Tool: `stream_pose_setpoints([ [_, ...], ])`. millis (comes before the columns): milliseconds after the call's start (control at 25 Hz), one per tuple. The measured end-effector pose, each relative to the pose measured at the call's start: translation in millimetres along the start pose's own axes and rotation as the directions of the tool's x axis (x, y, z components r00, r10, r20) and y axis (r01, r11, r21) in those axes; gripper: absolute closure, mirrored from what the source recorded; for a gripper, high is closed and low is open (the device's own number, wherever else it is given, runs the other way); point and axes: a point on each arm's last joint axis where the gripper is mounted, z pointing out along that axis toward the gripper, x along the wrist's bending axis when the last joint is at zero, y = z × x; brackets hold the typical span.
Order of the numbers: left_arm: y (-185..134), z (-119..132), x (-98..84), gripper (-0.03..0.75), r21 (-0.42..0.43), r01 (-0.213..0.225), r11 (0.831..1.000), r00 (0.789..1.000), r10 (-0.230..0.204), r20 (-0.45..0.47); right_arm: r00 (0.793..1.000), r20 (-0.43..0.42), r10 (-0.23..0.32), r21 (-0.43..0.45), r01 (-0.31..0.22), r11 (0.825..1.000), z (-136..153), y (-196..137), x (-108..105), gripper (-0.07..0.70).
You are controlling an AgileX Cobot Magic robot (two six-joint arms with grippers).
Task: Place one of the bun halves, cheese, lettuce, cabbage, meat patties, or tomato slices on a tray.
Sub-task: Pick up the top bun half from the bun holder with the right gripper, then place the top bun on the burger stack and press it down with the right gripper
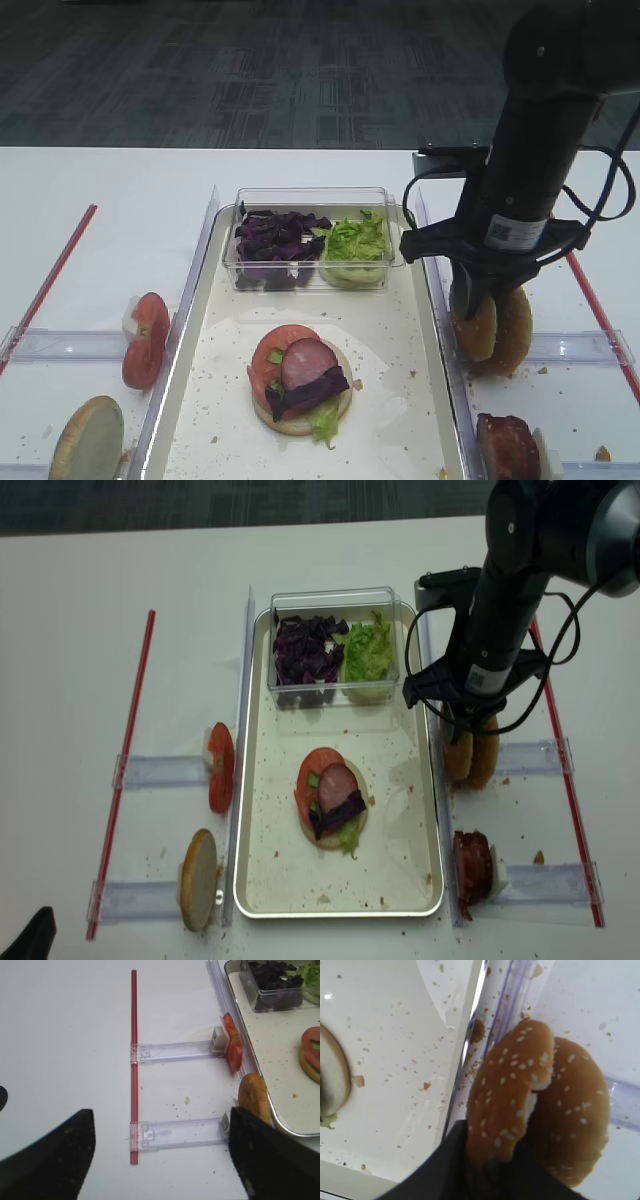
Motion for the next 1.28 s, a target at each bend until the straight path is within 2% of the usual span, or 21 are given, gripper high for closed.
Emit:
stream_pose_setpoints([
  [720,0.0,0.0,0.0,0.206,0.0,0.0,1.0,1.0,0.0,0.0,1.0,-0.026,-0.011,-0.049,0.01,0.999,-19.7,-6.8,5.6,0.47],
  [1280,0.0,0.0,0.0,0.207,0.0,0.0,1.0,1.0,0.0,0.0,0.998,-0.041,-0.041,-0.088,0.037,0.995,-54.4,-6.9,14.4,0.47],
])
